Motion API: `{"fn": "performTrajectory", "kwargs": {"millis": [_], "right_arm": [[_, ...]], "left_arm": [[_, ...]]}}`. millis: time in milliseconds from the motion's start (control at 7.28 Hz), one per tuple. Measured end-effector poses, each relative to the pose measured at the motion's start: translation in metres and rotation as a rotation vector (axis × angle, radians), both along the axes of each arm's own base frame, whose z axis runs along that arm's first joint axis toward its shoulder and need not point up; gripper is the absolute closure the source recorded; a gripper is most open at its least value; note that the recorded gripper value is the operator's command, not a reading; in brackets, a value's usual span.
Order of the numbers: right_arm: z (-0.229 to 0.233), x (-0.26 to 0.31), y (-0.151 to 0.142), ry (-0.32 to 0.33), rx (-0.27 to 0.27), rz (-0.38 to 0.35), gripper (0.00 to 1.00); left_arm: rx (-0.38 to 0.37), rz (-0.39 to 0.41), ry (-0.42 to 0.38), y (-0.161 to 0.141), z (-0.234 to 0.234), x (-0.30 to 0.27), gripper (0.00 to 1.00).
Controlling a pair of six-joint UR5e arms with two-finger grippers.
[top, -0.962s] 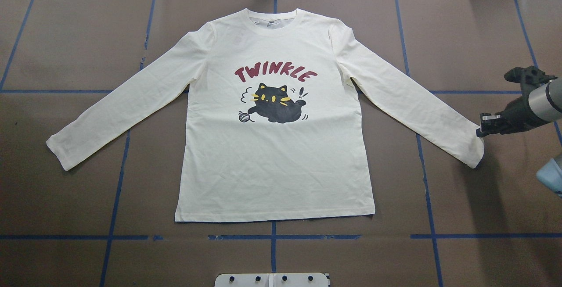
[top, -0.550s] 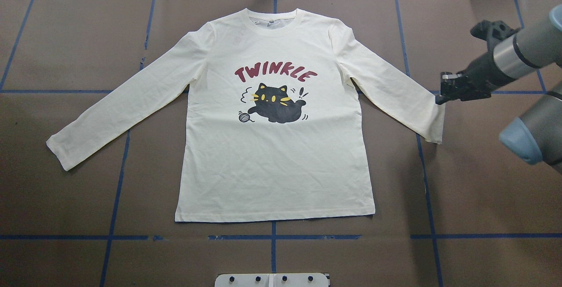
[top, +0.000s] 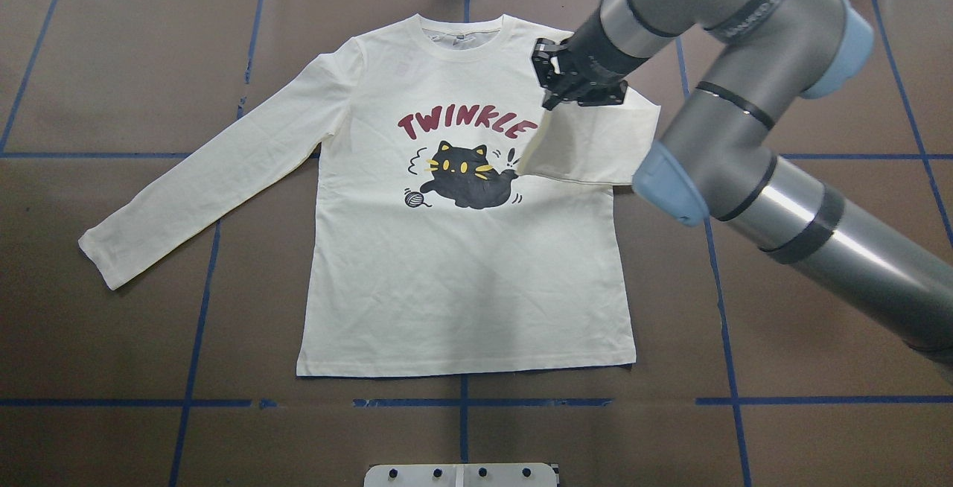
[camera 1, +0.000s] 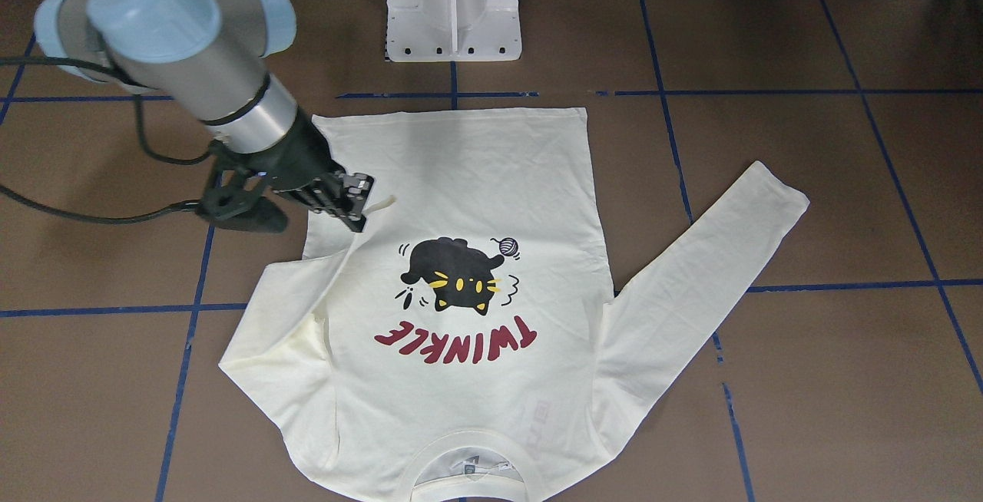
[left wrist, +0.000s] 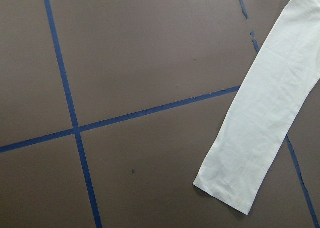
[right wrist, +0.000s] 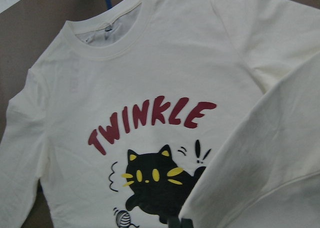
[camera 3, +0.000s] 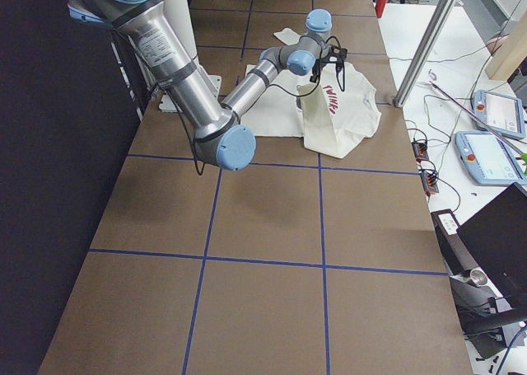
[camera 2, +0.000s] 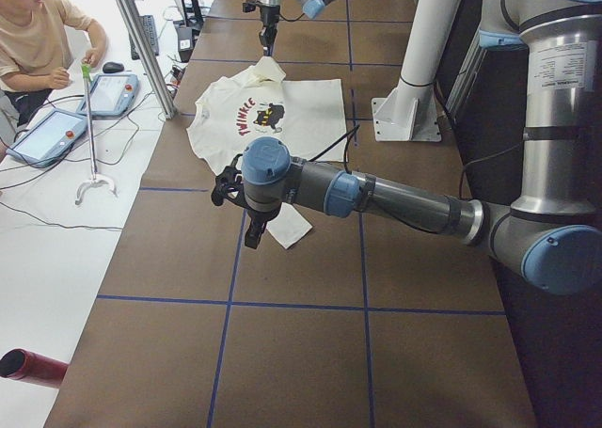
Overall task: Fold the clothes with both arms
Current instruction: 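Carry the grasped sleeve across the shirt body toward the left arm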
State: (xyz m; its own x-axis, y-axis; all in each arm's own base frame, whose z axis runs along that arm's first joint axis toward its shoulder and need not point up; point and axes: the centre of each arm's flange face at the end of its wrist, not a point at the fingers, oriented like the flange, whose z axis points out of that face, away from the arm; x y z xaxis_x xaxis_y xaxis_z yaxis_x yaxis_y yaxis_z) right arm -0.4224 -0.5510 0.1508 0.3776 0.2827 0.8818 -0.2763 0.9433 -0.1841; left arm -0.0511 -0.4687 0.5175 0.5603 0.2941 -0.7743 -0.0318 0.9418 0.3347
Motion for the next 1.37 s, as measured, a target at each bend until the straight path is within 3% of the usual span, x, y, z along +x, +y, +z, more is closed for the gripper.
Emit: {"fn": "performTrajectory", "kwargs": {"millis": [137, 412, 687, 962, 1237, 1374], "right_arm": [[-0.047, -0.058, -0.005, -0.041, -0.002, 0.038, 1.00], [-0.122, -0.188, 0.011, -0.035, 0.034, 0.118, 1.00], [-0.129, -0.261, 0.029, -0.020, 0.076, 0.151, 1.00], [-0.129, -0.290, 0.035, -0.017, 0.096, 0.163, 0.26], [-0.144, -0.299, 0.030, -0.008, 0.103, 0.183, 0.14], [-0.154, -0.295, 0.025, -0.014, 0.106, 0.195, 0.01]], "left_arm": [[0.012, -0.001, 0.000, -0.001, 0.000, 0.000, 0.00], [0.023, -0.002, 0.001, -0.002, 0.000, 0.000, 0.00], [0.026, -0.003, 0.001, -0.002, -0.001, 0.000, 0.00], [0.020, -0.006, 0.002, -0.001, 0.000, 0.000, 0.00], [-0.021, -0.006, 0.024, -0.002, -0.001, 0.013, 0.01], [-0.049, 0.010, 0.043, -0.005, -0.006, 0.040, 0.00]]}}
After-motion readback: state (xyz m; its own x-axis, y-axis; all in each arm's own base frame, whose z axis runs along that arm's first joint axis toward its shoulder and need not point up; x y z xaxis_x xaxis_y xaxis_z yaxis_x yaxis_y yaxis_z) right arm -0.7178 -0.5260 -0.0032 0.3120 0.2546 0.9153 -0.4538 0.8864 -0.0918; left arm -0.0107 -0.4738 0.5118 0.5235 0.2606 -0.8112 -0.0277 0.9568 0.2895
